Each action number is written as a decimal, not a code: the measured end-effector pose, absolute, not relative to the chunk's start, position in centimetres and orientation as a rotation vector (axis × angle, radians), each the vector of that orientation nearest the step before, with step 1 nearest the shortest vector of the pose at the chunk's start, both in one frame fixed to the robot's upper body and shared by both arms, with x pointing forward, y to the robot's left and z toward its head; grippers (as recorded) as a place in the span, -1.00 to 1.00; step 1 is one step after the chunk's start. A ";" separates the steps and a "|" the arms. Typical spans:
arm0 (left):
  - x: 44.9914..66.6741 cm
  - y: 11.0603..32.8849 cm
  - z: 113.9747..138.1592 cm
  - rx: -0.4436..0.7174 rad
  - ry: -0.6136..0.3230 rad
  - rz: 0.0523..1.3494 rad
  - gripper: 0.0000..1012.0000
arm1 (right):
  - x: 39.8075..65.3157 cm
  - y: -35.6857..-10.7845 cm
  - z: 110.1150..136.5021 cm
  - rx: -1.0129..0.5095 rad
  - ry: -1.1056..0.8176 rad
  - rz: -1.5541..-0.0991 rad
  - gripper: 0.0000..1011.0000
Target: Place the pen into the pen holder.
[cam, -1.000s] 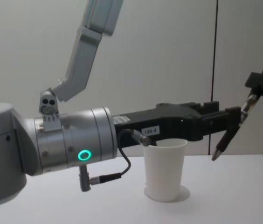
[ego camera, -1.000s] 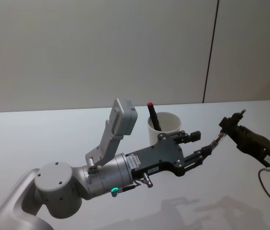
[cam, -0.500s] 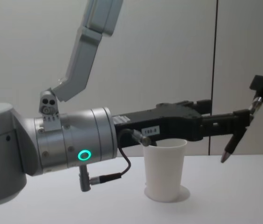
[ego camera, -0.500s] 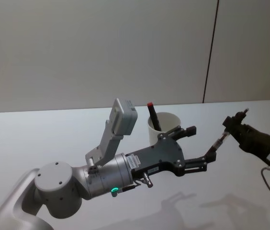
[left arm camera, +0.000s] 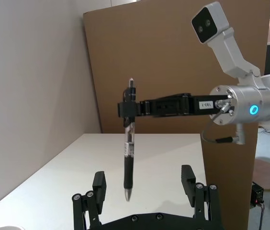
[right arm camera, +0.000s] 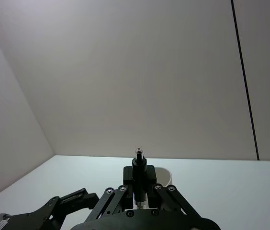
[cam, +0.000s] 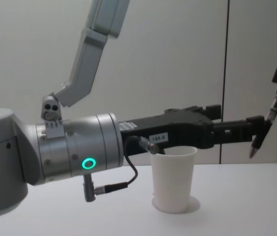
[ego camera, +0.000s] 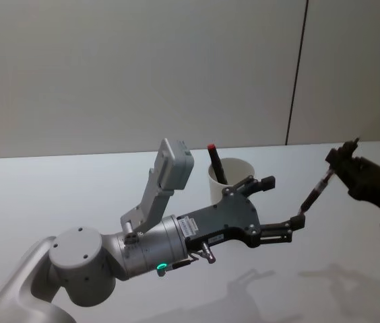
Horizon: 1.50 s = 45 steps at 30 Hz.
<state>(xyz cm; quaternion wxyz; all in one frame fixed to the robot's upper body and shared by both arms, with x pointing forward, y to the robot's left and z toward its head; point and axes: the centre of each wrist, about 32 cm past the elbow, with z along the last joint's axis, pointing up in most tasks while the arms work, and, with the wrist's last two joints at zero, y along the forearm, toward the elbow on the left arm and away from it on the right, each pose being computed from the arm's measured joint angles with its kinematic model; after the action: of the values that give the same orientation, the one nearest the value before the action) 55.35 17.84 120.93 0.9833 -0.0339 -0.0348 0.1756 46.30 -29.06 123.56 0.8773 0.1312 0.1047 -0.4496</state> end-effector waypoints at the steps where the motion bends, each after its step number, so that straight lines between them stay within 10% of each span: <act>1: 55.4 17.8 120.9 -0.068 -0.070 0.353 0.98 | 46.6 -29.3 123.7 0.267 0.197 -0.930 -0.70; 45: 55.4 17.8 120.9 -0.068 -0.070 0.353 0.98 | 62.4 -33.2 126.5 0.119 -0.085 -0.539 -0.70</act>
<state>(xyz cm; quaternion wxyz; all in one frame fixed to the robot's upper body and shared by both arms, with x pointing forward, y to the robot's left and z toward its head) 55.35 17.84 120.93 0.9833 -0.0340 -0.0347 0.1756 62.40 -33.24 126.51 0.9612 0.0587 -0.0421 -0.2661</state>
